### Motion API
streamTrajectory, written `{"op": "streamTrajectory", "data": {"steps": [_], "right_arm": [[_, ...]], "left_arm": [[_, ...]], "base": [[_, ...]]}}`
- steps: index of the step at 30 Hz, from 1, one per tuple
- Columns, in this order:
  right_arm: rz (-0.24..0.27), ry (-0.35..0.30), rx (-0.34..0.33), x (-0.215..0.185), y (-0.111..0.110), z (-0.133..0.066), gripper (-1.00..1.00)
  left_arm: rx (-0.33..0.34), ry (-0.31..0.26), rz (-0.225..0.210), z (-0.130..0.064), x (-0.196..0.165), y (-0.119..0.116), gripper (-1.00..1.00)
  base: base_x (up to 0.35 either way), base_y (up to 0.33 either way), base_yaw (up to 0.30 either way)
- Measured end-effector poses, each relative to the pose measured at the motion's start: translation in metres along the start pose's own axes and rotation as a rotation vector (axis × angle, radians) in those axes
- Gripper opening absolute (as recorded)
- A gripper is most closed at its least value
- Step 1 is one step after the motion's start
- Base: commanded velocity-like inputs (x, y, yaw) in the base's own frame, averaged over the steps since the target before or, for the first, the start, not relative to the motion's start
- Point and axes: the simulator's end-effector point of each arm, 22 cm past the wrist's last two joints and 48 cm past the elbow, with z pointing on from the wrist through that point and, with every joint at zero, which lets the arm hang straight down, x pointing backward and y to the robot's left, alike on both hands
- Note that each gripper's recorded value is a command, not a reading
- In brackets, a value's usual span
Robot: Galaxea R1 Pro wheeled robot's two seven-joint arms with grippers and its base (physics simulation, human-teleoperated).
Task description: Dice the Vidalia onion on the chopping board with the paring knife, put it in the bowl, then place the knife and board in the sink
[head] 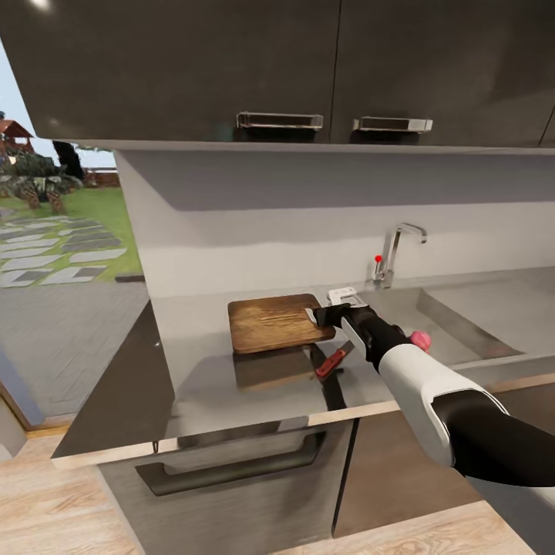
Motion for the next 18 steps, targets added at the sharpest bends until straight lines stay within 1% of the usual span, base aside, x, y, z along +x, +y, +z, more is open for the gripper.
{"op": "streamTrajectory", "data": {"steps": [15, 18], "right_arm": [[0.003, 0.02, -0.003, 0.013, 0.0, 0.009, -1.0], [0.004, 0.024, -0.004, 0.015, 0.001, 0.011, -1.0]], "left_arm": [[-0.001, 0.019, 0.003, -0.001, 0.007, 0.001, 1.0], [-0.001, 0.023, 0.003, -0.001, 0.009, 0.001, 1.0]], "base": [[0.0, 0.0, 0.0], [0.082, 0.0, 0.0]]}}
